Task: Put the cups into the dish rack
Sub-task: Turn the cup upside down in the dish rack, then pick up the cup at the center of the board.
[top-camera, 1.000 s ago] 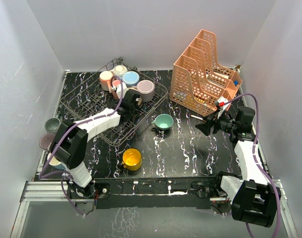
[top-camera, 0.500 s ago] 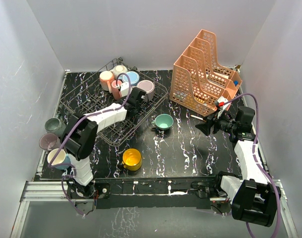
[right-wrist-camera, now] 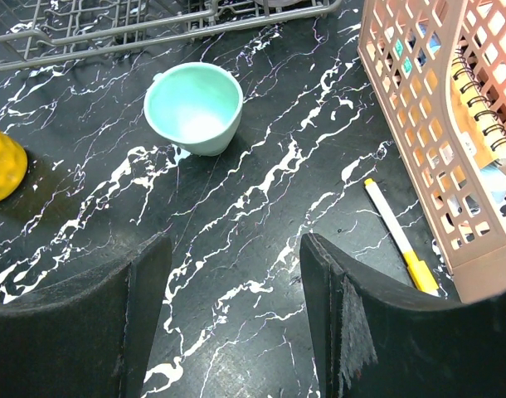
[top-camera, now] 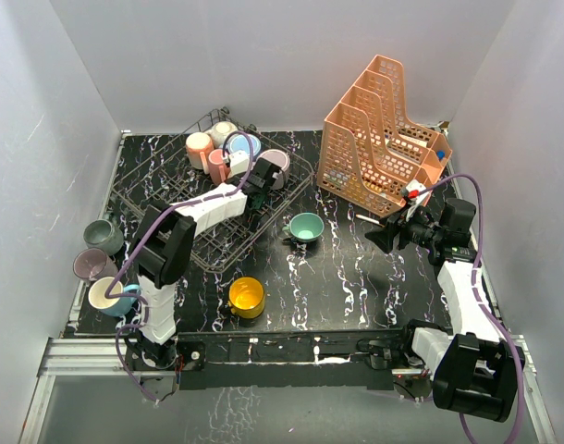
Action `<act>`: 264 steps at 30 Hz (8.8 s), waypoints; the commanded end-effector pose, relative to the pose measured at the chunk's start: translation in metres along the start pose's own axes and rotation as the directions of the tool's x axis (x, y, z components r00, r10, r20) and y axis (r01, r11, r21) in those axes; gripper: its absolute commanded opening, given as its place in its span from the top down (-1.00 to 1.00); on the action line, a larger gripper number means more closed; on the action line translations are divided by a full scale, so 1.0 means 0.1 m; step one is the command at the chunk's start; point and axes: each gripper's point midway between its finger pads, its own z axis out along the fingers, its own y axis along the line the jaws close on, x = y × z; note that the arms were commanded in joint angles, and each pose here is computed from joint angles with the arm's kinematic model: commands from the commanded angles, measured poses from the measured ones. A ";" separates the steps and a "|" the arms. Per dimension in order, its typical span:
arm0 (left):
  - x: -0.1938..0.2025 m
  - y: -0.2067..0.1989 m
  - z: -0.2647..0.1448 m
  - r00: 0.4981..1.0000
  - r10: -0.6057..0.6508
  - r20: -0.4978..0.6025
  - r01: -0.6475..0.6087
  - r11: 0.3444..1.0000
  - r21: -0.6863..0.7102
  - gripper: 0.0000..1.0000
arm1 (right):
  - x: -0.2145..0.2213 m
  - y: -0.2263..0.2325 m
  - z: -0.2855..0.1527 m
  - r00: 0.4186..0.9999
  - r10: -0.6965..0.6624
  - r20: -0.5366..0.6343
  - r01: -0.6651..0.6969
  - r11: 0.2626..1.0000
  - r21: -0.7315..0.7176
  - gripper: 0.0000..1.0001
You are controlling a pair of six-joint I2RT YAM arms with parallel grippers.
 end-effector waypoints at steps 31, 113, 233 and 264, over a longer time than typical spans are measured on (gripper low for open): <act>-0.37 -0.42 -1.21 0.982 -0.149 -0.112 0.185 0.848 0.496 0.02 | -0.14 -0.05 -0.01 0.995 -0.088 0.043 0.088 0.996 0.002 -0.32; 1.14 0.60 -3.03 0.804 0.529 -0.270 -0.316 0.766 0.560 -0.27 | 0.07 -0.15 0.03 0.999 -0.042 0.003 0.042 0.999 -0.007 -0.31; -1.17 -1.26 -5.54 0.920 0.071 -0.386 0.316 -0.716 0.622 1.00 | -2.13 1.22 -0.72 0.810 -0.179 0.559 0.319 0.934 -0.162 -0.72; -1.15 -1.31 -5.74 0.923 0.055 -0.382 0.305 -0.710 0.635 1.00 | -2.28 1.52 -0.80 0.748 -0.154 0.646 0.338 0.926 -0.170 -0.26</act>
